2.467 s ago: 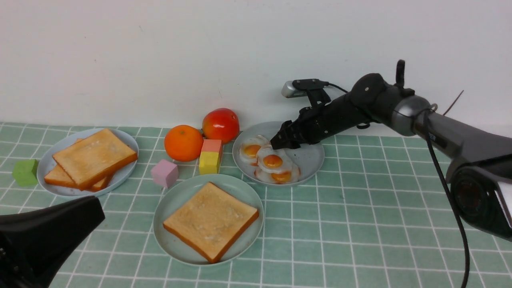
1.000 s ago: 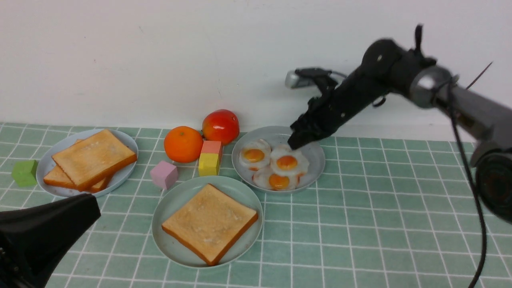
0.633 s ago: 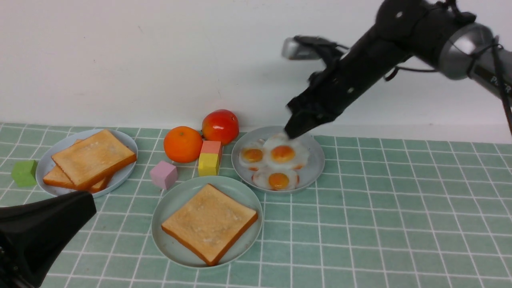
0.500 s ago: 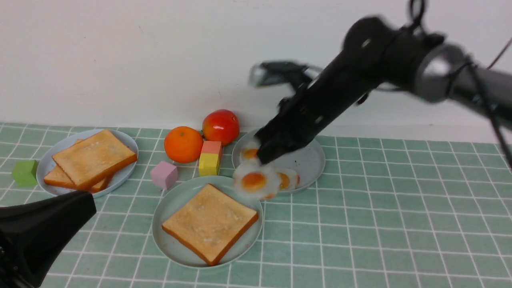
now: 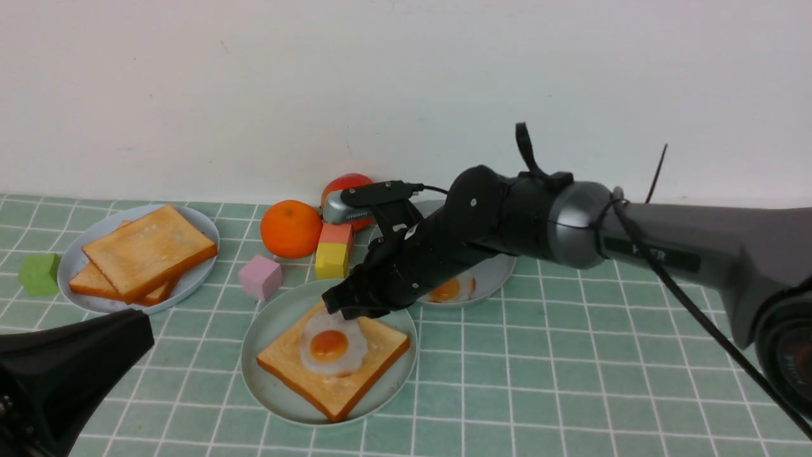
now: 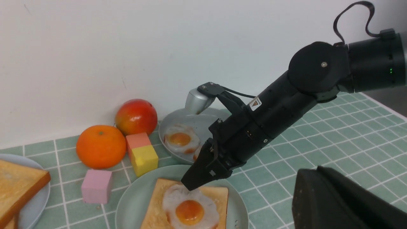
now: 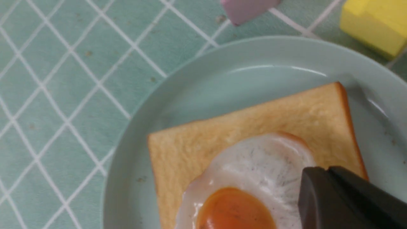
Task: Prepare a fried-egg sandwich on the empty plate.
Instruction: Use the right arm to place the fried egg on the slice of bread in the middle, then use the left arm to grab a slice of bread
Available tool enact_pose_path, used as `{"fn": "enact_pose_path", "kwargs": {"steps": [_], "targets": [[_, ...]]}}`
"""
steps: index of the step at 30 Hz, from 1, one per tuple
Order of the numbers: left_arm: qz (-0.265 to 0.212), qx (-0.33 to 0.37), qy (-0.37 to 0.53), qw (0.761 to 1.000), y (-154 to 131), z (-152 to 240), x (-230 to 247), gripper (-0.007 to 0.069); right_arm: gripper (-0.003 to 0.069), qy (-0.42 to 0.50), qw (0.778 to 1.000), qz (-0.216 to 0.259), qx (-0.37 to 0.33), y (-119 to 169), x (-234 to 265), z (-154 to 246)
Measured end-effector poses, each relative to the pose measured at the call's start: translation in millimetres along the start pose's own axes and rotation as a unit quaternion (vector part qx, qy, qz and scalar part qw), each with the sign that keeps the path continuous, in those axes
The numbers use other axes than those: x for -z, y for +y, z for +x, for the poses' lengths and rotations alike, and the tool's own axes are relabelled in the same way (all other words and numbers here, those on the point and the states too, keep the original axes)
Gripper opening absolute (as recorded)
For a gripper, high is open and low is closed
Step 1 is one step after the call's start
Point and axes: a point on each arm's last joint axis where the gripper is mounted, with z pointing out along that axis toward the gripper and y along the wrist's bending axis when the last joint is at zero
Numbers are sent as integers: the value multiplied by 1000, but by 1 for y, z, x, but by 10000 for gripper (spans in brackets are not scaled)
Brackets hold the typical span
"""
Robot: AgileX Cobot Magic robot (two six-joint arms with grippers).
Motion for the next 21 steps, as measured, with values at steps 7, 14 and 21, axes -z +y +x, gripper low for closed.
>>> {"fn": "enact_pose_path", "kwargs": {"steps": [7,14,21], "targets": [[-2,2,11,1000,0,2,-3,18,209,1,1000,0,-1,-1,-1,1],[-35,74,138,987,4,23,-18,21,454,13,999,-11,49,14,70,-21],[-94,64,335,935,5,22,-66,21,333,48,993,41,96,45,226,-24]]}}
